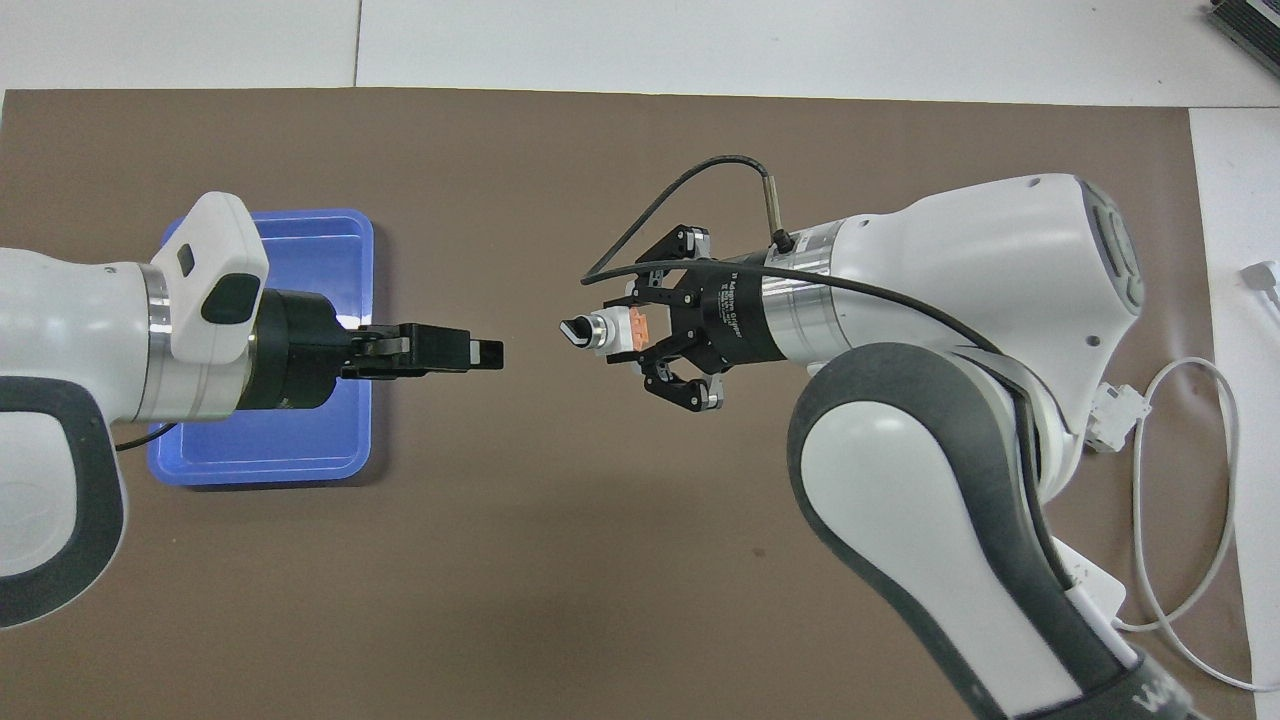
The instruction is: Turn and place switch with both arms
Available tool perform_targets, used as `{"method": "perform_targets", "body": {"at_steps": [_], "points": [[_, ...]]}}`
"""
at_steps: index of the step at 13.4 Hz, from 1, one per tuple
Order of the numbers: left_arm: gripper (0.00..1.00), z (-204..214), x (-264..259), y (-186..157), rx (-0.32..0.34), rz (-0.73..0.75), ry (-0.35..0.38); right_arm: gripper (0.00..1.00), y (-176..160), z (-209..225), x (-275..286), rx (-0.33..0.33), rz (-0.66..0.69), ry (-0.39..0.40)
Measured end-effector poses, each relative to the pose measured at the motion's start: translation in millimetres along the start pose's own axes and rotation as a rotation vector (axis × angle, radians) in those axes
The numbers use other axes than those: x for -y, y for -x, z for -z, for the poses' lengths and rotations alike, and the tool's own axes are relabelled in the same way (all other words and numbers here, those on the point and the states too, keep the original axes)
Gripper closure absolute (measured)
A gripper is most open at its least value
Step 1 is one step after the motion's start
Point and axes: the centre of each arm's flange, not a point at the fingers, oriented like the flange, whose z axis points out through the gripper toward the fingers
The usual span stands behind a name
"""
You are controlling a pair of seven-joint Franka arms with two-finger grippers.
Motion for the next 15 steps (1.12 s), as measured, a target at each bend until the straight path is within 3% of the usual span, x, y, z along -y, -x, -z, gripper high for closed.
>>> {"method": "perform_targets", "body": {"at_steps": [4,8,15], "points": [[0.58,-2,-12,1,-0.014,0.003,0.051,0.59,23,-46,-15,-0.003,-0.072,0.016],[0.63,-3,-15,1,-0.016,0.011,0.054,0.59,31,-57,-23,-0.006,-0.065,0.033],[0.66,6,-2,-1,0.007,0.318,0.054,0.59,31,-57,-23,-0.006,-0.065,0.032]]}}
